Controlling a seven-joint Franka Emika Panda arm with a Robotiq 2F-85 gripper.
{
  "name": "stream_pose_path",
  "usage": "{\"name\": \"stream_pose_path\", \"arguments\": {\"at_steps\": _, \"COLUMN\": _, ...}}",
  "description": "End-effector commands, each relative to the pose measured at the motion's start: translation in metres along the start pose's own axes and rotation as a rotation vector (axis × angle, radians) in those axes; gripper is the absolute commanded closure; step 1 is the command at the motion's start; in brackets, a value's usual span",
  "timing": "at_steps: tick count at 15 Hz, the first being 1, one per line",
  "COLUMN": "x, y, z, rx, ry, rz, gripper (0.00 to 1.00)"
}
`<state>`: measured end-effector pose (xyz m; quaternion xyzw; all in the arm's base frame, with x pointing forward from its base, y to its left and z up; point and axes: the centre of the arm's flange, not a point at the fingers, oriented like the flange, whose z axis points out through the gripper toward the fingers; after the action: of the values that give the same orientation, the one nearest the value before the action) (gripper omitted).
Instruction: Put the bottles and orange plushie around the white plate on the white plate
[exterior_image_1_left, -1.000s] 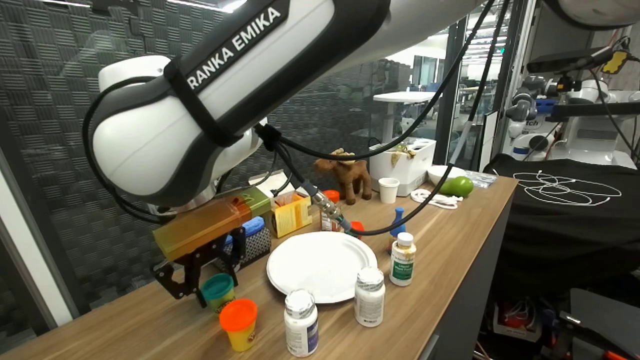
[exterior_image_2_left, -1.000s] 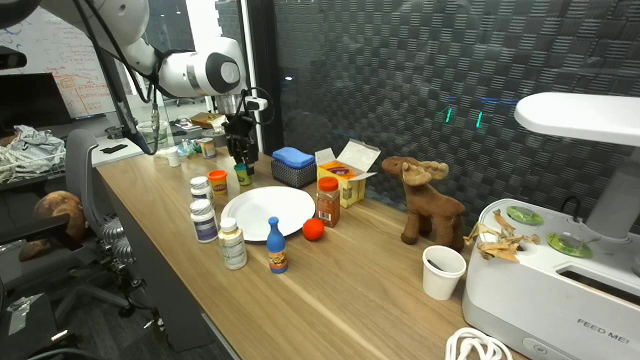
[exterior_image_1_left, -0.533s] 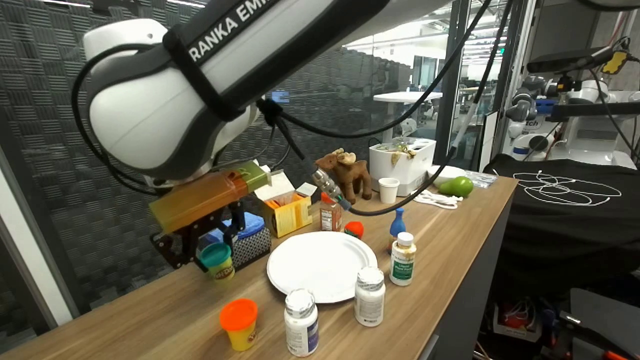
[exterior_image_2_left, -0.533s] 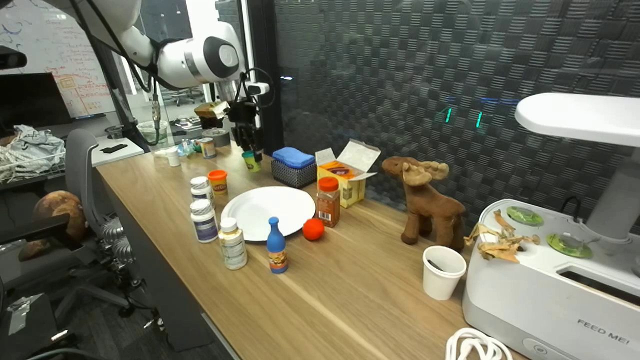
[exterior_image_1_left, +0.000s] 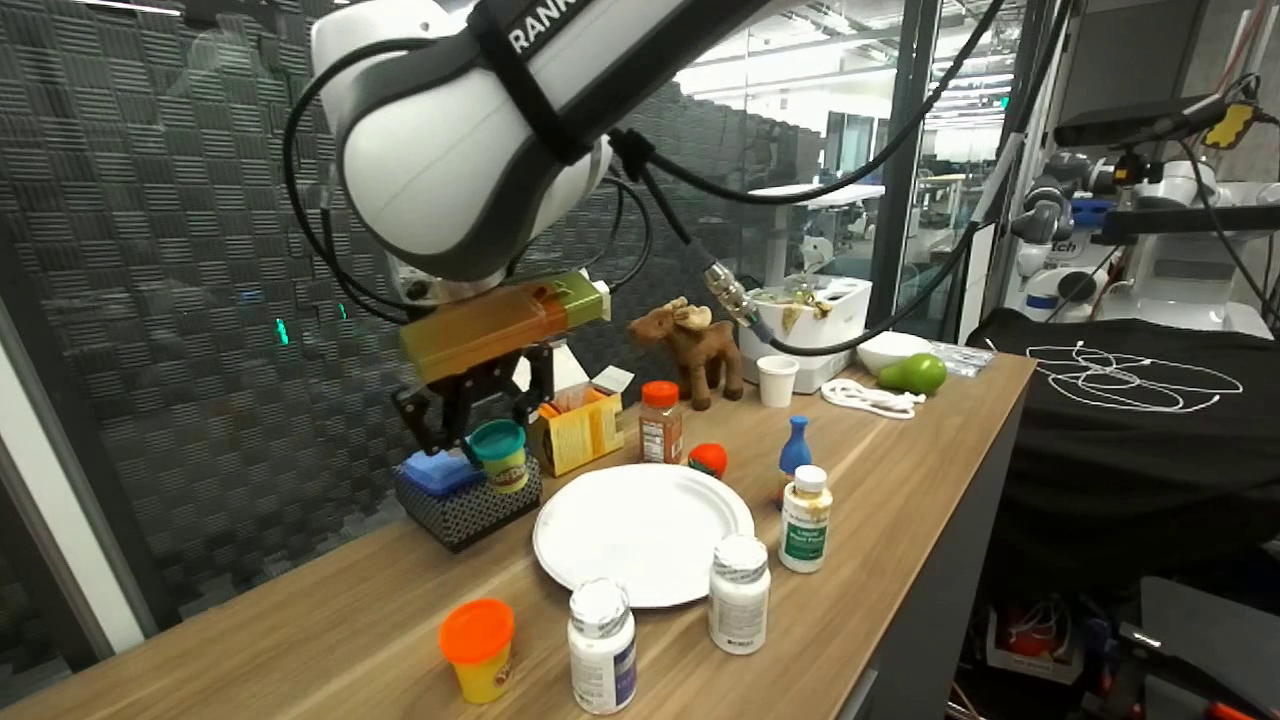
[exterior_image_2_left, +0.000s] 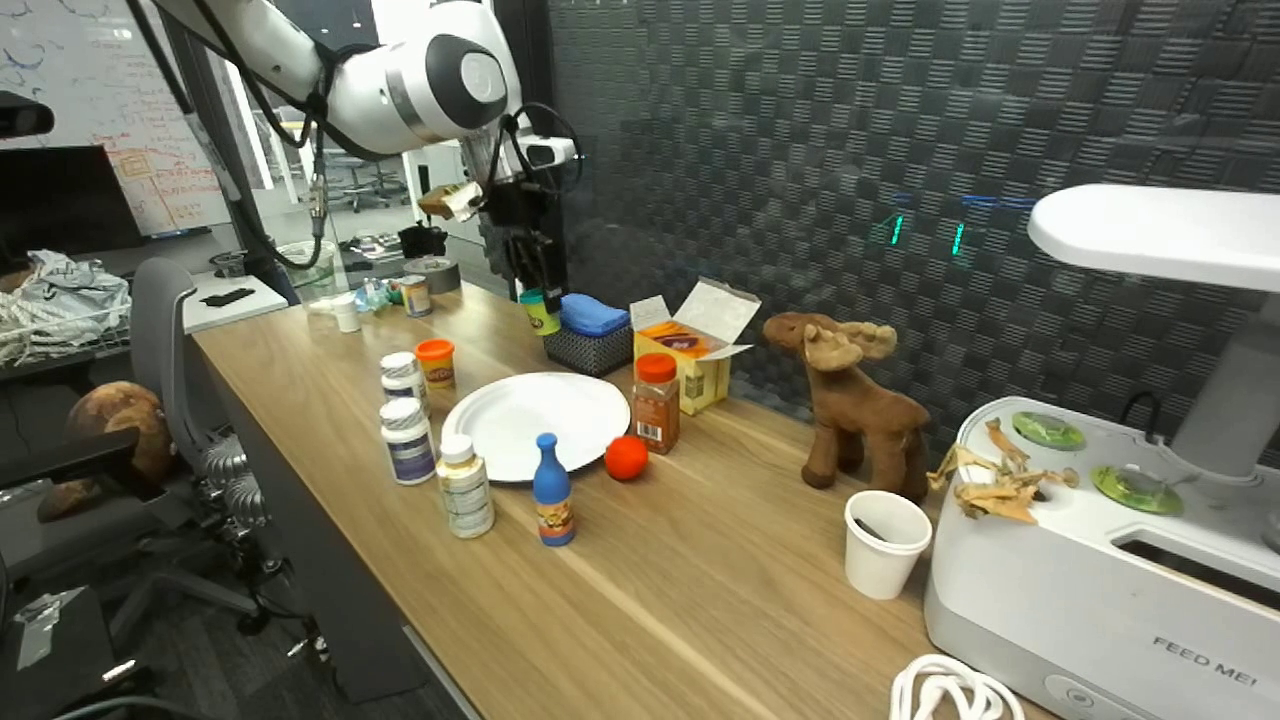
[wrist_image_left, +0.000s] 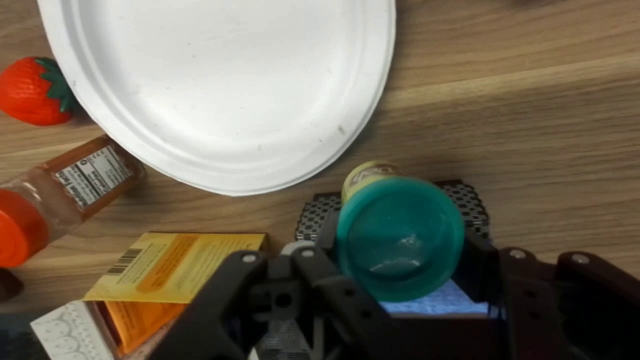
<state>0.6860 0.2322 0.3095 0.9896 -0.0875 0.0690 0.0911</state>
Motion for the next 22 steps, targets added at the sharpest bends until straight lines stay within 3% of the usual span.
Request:
{"name": "stream_pose_path", "arguments": {"at_steps": 1, "x": -0.014, "y": 0.039, "z": 0.020, "rx": 0.029, "ry": -0.011, "rz": 0.044, "gripper": 0.75}}
{"name": "stream_pose_path", "arguments": {"at_steps": 5, "x": -0.015, "y": 0.066, "z": 0.051, "rx": 0.022, "ry": -0.014, "rz": 0.074, "gripper": 0.75}}
{"name": "stream_pose_path", "arguments": {"at_steps": 11, "x": -0.016, "y": 0.083, "z": 0.066, "rx": 0.051, "ry": -0.006, "rz": 0.108, "gripper": 0.75}}
{"name": "stream_pose_path", "arguments": {"at_steps": 22, "x": -0.038, "y": 0.071, "z": 0.030, "rx": 0.099, "ry": 0.088, "rz": 0.075, "gripper": 0.75}}
